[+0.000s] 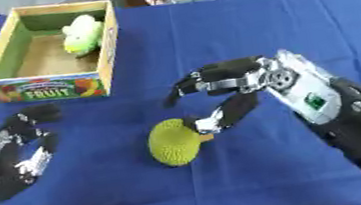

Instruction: Pick up objects on the table and place them in the box.

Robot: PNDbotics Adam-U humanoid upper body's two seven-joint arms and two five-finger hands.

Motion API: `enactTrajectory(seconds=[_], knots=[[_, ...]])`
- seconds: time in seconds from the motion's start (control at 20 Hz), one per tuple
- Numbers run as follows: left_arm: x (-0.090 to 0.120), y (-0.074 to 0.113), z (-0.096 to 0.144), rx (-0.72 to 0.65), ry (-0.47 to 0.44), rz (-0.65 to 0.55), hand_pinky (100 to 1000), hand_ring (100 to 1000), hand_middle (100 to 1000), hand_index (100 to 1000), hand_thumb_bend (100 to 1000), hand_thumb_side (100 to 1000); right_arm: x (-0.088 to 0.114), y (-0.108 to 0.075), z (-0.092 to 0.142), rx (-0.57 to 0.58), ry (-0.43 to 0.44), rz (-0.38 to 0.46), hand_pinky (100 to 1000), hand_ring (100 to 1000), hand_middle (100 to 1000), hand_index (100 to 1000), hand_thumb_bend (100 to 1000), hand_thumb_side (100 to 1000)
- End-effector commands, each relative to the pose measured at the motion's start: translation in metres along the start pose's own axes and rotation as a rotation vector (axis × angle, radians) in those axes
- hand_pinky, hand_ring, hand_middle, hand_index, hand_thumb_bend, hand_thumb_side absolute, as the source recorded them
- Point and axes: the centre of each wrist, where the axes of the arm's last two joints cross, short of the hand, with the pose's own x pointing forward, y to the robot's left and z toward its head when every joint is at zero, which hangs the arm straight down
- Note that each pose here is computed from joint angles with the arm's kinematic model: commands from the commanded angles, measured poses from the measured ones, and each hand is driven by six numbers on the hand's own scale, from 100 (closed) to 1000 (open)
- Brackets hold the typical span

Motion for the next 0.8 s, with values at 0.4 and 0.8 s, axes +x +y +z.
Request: enactTrajectory(seconds=[0.4,0.8], knots=[[0.005,0.004,-0.003,-0.004,-0.02,-0.015,549,774,761,858,222,531,-0.011,0.005,-0.005,0.096,0.016,0.017,904,919,827,910,100,829],[0.004,0.004,-0.003,-0.002,-0.018,-0.013,550,774,761,858,223,531,-0.013,0.01,-0.014,0.089,0.026,0.091,903,918,832,901,100,718]])
